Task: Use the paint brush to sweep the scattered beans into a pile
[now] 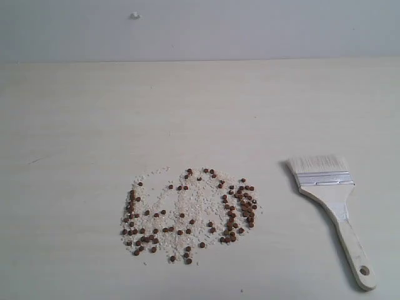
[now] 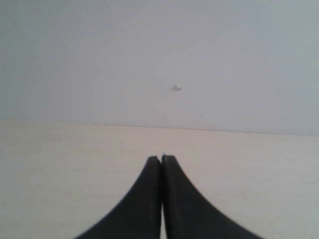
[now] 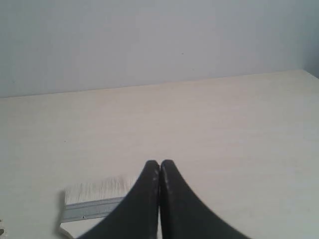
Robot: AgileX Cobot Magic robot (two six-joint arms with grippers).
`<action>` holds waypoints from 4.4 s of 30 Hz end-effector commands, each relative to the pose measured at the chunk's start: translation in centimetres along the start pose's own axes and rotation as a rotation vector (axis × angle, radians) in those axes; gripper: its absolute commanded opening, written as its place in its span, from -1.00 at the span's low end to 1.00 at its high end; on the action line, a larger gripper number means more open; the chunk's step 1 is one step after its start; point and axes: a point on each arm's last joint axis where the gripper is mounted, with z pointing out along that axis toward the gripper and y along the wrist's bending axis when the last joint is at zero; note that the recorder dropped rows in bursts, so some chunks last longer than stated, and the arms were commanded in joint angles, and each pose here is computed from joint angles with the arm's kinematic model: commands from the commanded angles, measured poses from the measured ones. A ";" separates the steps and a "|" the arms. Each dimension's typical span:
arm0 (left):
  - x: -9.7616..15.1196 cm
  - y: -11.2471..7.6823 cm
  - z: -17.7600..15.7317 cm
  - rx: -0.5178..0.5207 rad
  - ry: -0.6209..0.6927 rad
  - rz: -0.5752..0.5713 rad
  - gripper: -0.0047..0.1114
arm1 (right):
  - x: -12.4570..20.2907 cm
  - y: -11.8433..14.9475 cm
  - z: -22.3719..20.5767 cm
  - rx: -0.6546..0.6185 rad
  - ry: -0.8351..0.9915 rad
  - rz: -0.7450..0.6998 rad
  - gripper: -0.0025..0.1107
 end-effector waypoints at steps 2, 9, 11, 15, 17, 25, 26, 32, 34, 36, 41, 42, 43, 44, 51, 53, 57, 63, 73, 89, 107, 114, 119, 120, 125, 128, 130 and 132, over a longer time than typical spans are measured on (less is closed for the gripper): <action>-0.1 0.0 0.0 0.005 -0.007 -0.003 -0.92 | 0.1 -0.1 0.0 0.007 -0.010 -0.005 -0.96; -0.1 0.0 0.0 0.005 -0.007 -0.003 -0.92 | 0.0 -0.1 0.0 0.010 -0.012 -0.014 -0.96; -0.1 0.0 0.0 0.005 -0.007 -0.003 -0.92 | 0.0 -0.1 0.0 0.010 -0.012 -0.014 -0.96; -0.1 0.0 0.0 0.005 -0.007 -0.003 -0.92 | -0.1 -0.1 0.0 0.017 -0.026 -0.041 -0.96; -0.1 0.0 0.0 0.005 -0.007 -0.003 -0.92 | -0.6 -0.2 -0.1 0.026 -0.083 -0.085 -0.96; -0.1 0.0 0.0 0.005 -0.007 -0.003 -0.92 | -3.1 0.0 -0.6 0.014 -0.360 -0.088 -0.96; -0.1 0.0 0.0 0.005 -0.007 -0.003 -0.92 | -3.2 0.0 -0.6 0.014 -0.375 -0.089 -0.96; -0.1 0.0 0.0 0.005 -0.007 -0.003 -0.92 | -3.4 0.1 -0.7 0.010 -0.404 -0.076 -0.96; -0.1 0.0 0.0 0.005 -0.007 -0.003 -0.92 | -3.4 0.1 -0.8 -0.001 -0.404 -0.021 -0.96; -0.1 0.0 0.0 0.005 -0.007 -0.003 -0.92 | -3.4 0.0 -0.8 -0.027 -0.404 0.127 -0.96; -0.1 0.0 0.0 0.005 -0.007 -0.003 -0.92 | -3.5 0.0 -0.8 -0.065 -0.409 0.314 -0.96; -0.1 0.0 0.0 0.005 -0.007 -0.003 -0.92 | -3.5 0.0 -0.8 -0.069 -0.413 0.332 -0.96; -0.1 0.0 0.0 0.005 -0.007 -0.003 -0.92 | -3.6 0.0 -0.8 -0.074 -0.420 0.348 -0.96; -0.1 0.0 0.0 0.005 -0.007 -0.003 -0.92 | -3.7 0.0 -0.8 -0.079 -0.425 0.364 -0.96; -0.1 0.0 0.0 0.005 -0.007 -0.003 -0.92 | -3.9 0.0 -1.0 -0.083 -0.444 0.357 -0.96; -0.1 0.0 0.0 0.005 -0.007 -0.003 -0.92 | -4.1 0.1 -1.0 -0.084 -0.448 0.357 -0.96; -0.1 0.0 0.0 0.005 -0.007 -0.003 -0.92 | -4.1 0.1 -1.0 -0.082 -0.440 0.354 -0.96; -0.1 0.0 0.0 0.005 -0.007 -0.003 -0.92 | -2.9 0.0 -0.5 -0.049 -0.291 0.361 -0.96; -0.1 0.0 0.0 0.005 -0.007 -0.003 -0.92 | -8.8 0.8 -0.6 -0.013 -0.016 0.356 -0.96; -0.1 0.0 0.0 0.005 -0.007 -0.003 -0.92 | -8.2 3.0 4.7 -0.176 1.013 0.111 -0.96; -0.1 0.0 0.0 0.005 -0.007 -0.003 -0.92 | -2.3 6.4 14.9 -0.076 1.177 -0.139 -0.96; -0.1 0.0 0.0 0.005 -0.007 -0.003 -0.92 | 0.2 6.2 16.7 -0.007 1.269 -0.142 -0.70; -0.1 0.0 0.0 0.005 -0.007 -0.003 -0.92 | 1.2 6.6 17.3 -0.055 1.289 -0.151 -0.12; -0.1 0.0 0.0 0.005 -0.007 -0.003 -0.92 | 1.3 6.7 17.5 -0.072 1.277 -0.148 0.02; -0.1 0.0 0.0 0.005 -0.007 -0.003 -0.92 | 1.2 7.1 17.9 -0.121 1.230 -0.144 0.33; -0.1 0.0 0.0 0.005 -0.007 -0.003 -0.92 | 1.1 7.2 18.2 -0.125 1.190 -0.148 0.33; -0.1 0.0 0.0 0.005 -0.007 -0.003 -0.92 | 1.1 7.2 18.3 -0.124 1.180 -0.143 0.32; -0.1 0.0 0.0 0.005 -0.007 -0.003 -0.92 | 1.1 7.2 18.3 -0.124 1.182 -0.143 0.30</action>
